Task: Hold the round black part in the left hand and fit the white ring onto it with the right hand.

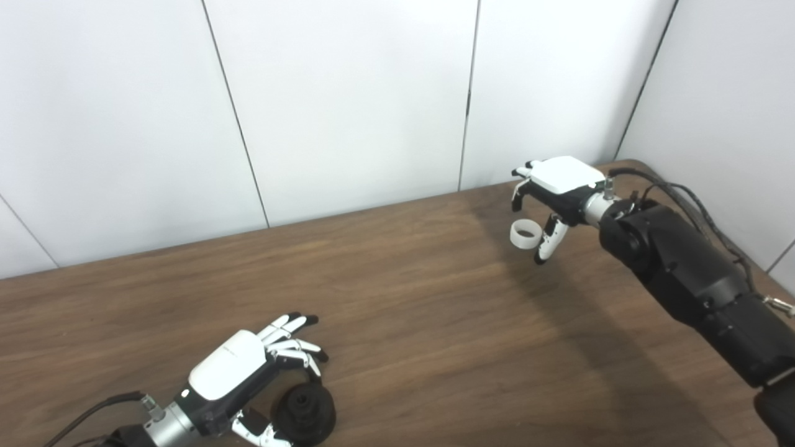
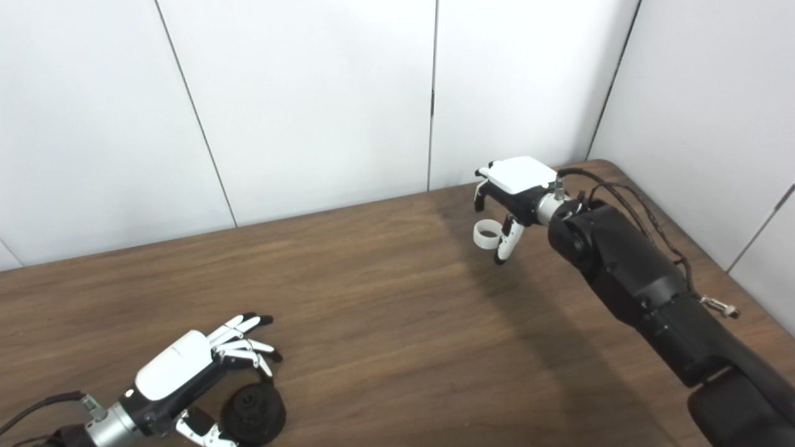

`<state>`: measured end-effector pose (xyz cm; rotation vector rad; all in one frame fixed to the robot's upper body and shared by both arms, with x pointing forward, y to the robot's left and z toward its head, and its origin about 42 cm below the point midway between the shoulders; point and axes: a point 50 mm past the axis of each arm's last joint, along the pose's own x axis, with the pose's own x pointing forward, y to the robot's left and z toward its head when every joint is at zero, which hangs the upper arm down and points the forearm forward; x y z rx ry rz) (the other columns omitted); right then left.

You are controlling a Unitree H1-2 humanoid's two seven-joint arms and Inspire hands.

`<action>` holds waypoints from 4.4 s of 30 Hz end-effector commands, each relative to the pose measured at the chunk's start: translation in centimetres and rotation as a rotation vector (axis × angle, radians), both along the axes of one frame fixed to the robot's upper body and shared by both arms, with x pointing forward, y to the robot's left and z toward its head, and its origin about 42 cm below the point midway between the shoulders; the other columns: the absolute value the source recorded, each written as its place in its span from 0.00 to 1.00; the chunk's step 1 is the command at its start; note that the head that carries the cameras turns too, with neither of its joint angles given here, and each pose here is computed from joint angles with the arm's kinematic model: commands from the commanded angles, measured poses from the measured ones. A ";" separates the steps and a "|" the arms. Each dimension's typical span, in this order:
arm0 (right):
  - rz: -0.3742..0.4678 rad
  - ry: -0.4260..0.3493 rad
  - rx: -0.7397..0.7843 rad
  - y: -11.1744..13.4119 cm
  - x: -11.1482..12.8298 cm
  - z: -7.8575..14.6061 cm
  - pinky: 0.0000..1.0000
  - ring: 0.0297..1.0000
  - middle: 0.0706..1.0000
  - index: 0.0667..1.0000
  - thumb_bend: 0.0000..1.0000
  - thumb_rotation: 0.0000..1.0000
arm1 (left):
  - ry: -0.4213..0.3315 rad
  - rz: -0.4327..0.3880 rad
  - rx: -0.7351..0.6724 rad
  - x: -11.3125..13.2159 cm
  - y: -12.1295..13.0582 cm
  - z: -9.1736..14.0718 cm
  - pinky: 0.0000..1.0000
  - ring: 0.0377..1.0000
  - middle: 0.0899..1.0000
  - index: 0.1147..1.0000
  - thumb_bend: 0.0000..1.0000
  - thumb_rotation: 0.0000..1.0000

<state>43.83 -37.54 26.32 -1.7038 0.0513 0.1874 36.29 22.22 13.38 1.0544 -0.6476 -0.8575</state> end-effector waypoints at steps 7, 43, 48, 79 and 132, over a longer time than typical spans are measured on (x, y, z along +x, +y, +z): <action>-0.003 -0.092 -0.030 -0.4 1.6 3.1 1.00 1.00 0.96 0.67 0.95 0.25 | 0.005 -0.011 0.065 -0.5 1.3 -0.2 1.00 0.98 0.74 0.41 0.52 0.06; 0.013 -0.056 -0.032 -0.3 2.4 1.3 1.00 1.00 0.95 0.68 0.96 0.25 | 0.022 -0.018 0.053 -1.5 1.5 0.3 1.00 0.99 0.74 0.41 0.52 0.06; 0.009 -0.044 -0.037 -0.2 2.3 0.6 1.00 1.00 0.94 0.67 0.95 0.24 | 0.029 -0.024 0.051 -1.7 1.6 0.5 1.00 0.99 0.74 0.41 0.52 0.06; -0.013 -0.029 -0.012 -1.6 1.4 -0.2 1.00 1.00 0.95 0.67 0.91 0.23 | 0.037 -0.016 0.060 -1.6 2.1 1.0 1.00 0.99 0.75 0.41 0.52 0.06; 0.046 -0.083 0.009 -1.1 1.7 -0.6 1.00 1.00 0.78 0.44 0.53 0.14 | 0.058 0.003 0.061 -1.6 2.9 1.4 1.00 0.98 0.75 0.41 0.52 0.06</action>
